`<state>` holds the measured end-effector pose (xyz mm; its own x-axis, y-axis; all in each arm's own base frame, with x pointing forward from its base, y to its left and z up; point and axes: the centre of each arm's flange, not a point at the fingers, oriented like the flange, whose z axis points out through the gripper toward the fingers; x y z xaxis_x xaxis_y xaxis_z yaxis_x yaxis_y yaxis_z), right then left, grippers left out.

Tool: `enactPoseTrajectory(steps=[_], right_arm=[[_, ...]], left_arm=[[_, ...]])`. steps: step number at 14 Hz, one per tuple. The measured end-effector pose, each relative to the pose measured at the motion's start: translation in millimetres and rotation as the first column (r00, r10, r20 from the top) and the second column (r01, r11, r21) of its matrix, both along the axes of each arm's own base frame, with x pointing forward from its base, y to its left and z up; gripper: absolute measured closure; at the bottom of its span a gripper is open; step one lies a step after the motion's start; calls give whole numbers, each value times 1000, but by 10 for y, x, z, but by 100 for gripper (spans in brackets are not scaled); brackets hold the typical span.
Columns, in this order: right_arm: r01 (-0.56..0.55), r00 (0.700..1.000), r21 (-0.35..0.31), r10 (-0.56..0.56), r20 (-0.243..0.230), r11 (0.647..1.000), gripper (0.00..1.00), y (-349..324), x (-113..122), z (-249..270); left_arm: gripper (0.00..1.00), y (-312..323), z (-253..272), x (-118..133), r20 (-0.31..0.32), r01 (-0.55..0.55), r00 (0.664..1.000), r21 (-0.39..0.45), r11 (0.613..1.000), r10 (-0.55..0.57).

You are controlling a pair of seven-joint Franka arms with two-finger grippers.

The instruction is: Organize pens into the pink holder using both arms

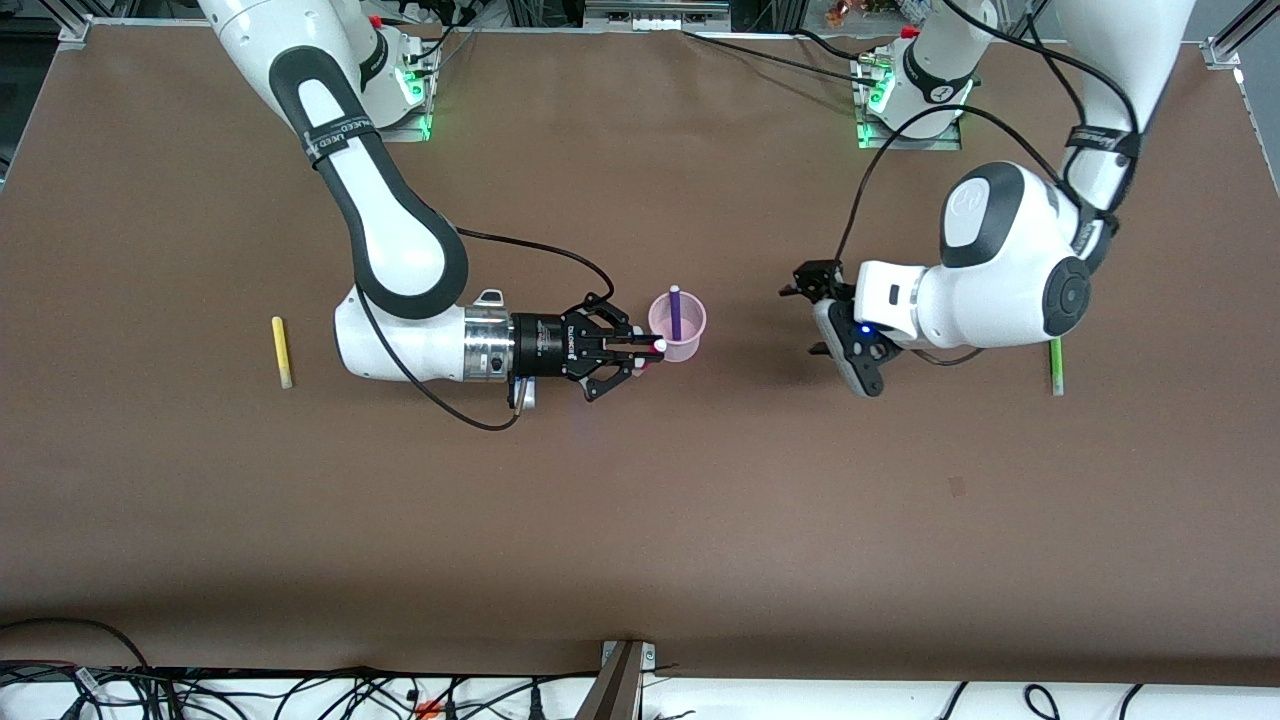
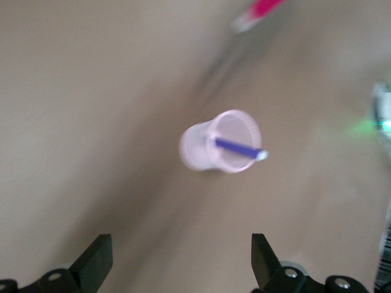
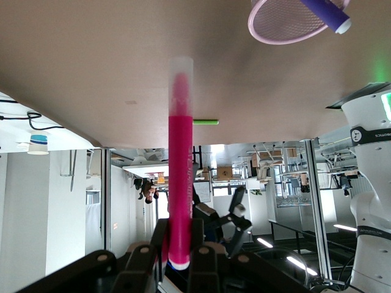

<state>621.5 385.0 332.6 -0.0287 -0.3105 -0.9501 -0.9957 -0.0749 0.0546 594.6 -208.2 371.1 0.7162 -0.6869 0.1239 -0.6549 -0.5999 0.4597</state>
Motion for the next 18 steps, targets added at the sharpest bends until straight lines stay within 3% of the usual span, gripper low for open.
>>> enactPoseTrajectory(steps=[2,4,6,10,14,16,18], right_arm=[[-20,1000,-3,20,-8,1000,82,100,-89,-47],[-60,998,-12,59,-10,998,82,345,-294,-131],[-97,995,-22,97,-2,995,82,618,-550,-247],[-138,989,-72,142,48,988,82,1011,-984,-466],[-169,980,-90,177,93,982,82,984,-1099,-660],[-178,976,-96,188,106,979,82,954,-1117,-751],[-183,974,-102,195,119,978,82,923,-1112,-832]], left_arm=[[0,206,-40,64,35,-16,999,183,983,10],[0,572,-25,213,117,10,991,382,924,-59],[0,888,145,396,184,-8,979,482,876,-92],[0,1564,524,704,274,-132,962,498,857,-11],[0,1961,794,833,288,-224,954,501,836,83],[0,2027,960,808,265,-349,934,516,782,241],[0,2037,1187,773,276,-503,864,520,690,421]])
